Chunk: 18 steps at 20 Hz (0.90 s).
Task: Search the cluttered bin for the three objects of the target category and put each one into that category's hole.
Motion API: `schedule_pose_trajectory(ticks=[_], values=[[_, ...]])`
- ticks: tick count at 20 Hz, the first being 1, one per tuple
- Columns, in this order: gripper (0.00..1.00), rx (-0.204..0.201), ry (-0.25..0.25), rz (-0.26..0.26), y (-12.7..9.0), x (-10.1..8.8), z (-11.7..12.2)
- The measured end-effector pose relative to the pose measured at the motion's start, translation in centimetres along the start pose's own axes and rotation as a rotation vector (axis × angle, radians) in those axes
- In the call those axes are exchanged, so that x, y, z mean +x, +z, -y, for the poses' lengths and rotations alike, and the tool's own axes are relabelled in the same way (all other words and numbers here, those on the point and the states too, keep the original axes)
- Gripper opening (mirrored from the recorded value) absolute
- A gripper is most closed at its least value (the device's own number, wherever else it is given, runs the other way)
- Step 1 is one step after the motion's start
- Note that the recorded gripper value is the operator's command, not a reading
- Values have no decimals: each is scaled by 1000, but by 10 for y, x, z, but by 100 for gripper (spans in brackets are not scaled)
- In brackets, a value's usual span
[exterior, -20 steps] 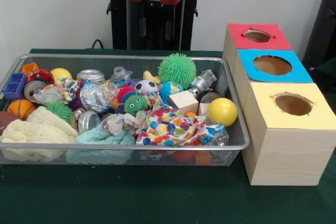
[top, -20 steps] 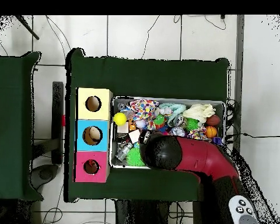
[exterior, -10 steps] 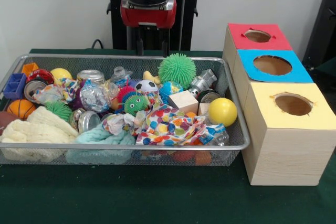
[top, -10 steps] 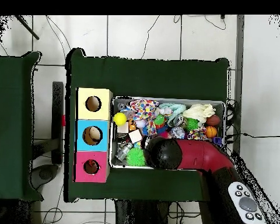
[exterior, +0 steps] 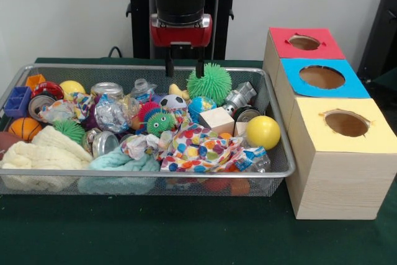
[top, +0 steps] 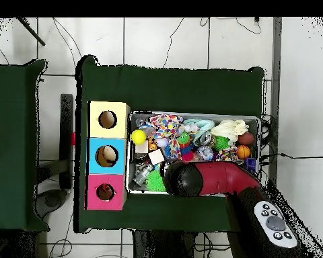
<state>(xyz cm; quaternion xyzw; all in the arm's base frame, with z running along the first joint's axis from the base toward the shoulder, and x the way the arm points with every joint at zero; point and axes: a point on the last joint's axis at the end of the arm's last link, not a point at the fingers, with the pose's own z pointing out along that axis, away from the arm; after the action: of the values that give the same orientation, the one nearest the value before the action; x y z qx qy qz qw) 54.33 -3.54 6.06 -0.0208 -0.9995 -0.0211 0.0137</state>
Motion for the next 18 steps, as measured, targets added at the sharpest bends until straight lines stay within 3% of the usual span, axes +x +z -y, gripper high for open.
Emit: schedule_pose_trajectory(ticks=[6,18], values=[[100,-5,-15,4,2,0,0],[100,18,-19,1,7,11,30]])
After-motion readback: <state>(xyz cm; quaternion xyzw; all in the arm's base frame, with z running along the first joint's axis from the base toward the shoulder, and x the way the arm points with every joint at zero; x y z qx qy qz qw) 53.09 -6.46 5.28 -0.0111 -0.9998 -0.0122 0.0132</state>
